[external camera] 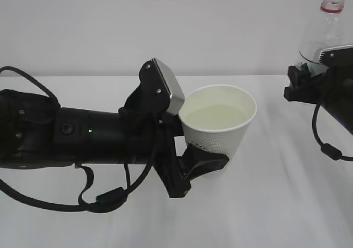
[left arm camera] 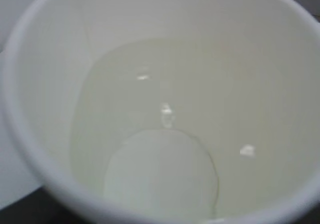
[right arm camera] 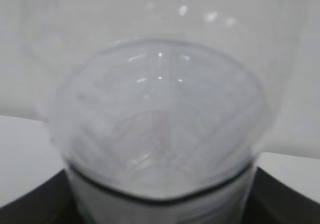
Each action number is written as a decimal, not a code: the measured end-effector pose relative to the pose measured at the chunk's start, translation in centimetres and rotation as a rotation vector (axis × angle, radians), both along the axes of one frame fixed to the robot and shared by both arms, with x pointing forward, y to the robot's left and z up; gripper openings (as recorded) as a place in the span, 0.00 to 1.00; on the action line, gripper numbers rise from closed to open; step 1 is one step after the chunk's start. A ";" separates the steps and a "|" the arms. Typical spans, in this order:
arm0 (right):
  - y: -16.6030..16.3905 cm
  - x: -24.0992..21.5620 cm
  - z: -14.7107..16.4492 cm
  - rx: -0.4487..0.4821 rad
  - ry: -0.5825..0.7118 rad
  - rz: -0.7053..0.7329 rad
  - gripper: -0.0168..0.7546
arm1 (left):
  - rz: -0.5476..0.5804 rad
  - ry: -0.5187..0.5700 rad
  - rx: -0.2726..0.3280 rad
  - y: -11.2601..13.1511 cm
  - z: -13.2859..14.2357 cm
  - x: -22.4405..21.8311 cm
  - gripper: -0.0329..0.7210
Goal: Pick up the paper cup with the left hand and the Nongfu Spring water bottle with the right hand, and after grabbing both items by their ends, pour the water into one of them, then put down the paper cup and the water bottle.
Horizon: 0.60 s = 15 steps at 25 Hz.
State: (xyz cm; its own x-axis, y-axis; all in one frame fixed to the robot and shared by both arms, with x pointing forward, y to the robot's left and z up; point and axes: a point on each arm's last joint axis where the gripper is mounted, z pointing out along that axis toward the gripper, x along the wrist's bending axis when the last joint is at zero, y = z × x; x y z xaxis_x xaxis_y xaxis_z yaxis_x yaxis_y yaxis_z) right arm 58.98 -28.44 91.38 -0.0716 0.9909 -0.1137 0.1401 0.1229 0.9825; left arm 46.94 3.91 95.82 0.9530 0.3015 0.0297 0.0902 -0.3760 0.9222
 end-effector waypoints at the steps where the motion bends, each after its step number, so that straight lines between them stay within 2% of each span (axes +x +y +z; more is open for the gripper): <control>1: 0.0 0.2 -0.2 0.000 0.004 0.000 0.63 | 0.000 0.000 0.000 0.0 0.0 0.0 0.71; 15: 0.1 3.2 -2.4 0.000 0.001 0.000 0.63 | -0.006 -0.001 -0.011 -0.1 0.1 0.0 0.71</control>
State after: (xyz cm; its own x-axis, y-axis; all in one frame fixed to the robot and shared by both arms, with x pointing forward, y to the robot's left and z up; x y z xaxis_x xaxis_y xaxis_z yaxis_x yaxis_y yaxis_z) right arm 62.19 -28.33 88.98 -0.0718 0.9909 -0.1135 0.1409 0.1227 0.9824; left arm 46.89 3.85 95.91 0.9549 0.2956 0.0271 0.0872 -0.3667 0.9262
